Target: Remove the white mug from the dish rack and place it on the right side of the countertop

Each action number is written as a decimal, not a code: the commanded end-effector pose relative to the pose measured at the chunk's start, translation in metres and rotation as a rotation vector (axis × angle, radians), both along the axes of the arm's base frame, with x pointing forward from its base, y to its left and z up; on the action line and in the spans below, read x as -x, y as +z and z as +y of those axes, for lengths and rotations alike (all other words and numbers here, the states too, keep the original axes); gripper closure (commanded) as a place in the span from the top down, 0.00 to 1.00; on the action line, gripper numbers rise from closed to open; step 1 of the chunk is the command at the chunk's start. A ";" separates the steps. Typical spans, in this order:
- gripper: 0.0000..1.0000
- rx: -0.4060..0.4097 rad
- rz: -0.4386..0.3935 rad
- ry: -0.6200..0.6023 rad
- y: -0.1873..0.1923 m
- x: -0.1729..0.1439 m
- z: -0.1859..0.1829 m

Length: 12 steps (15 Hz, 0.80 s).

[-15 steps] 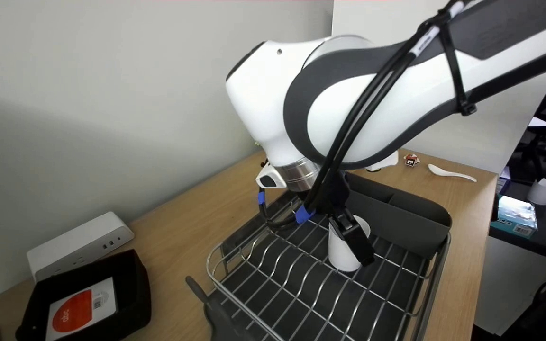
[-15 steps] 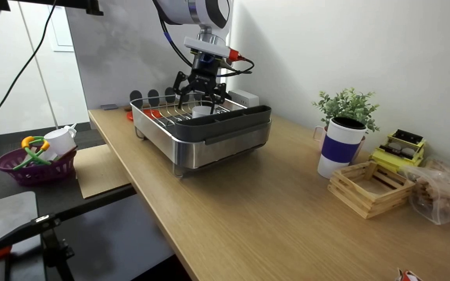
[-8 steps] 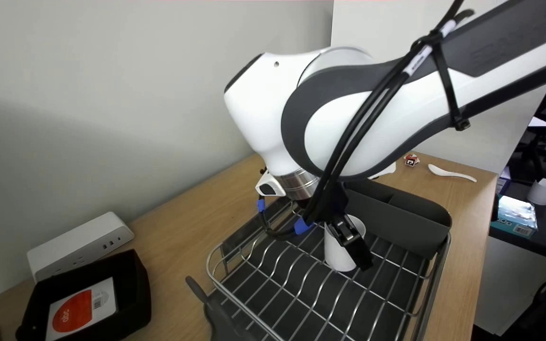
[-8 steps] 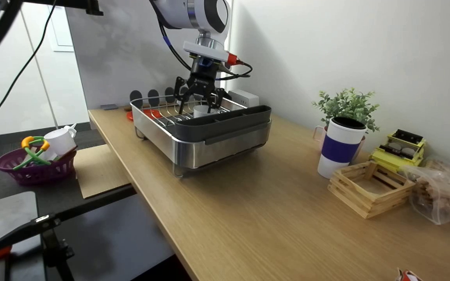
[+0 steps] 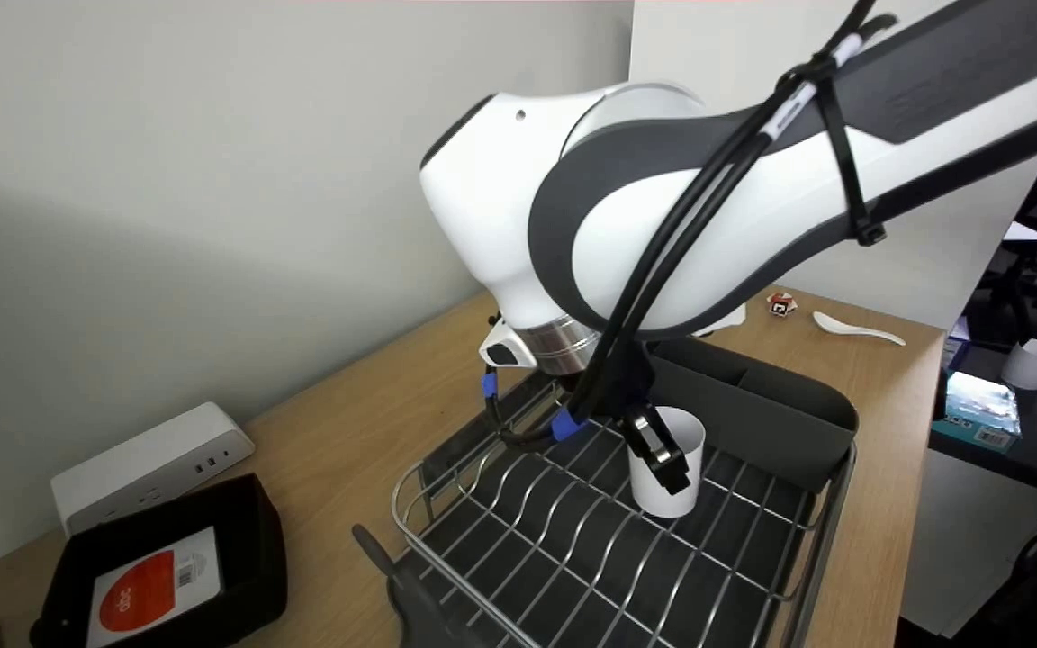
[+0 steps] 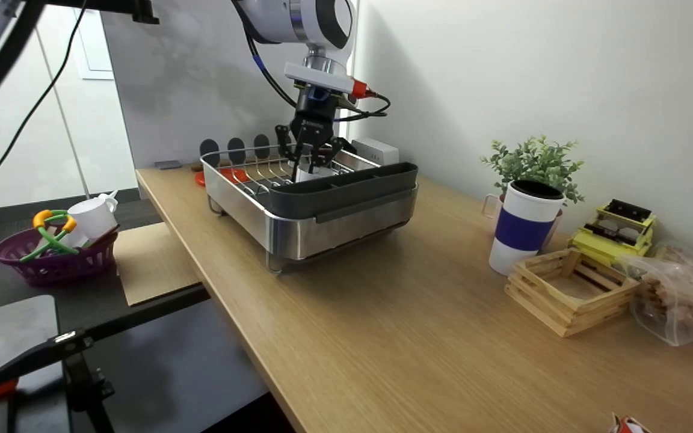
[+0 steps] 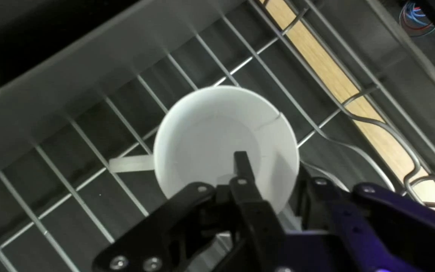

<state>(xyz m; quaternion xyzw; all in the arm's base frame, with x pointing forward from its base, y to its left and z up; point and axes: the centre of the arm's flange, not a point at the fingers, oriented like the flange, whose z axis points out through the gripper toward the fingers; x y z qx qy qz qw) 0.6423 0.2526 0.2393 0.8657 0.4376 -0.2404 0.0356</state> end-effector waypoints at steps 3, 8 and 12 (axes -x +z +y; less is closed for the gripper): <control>0.00 0.002 -0.010 0.013 -0.001 0.001 0.008; 0.01 0.019 -0.025 0.015 0.004 0.020 0.024; 0.01 0.047 -0.057 0.001 0.015 0.030 0.036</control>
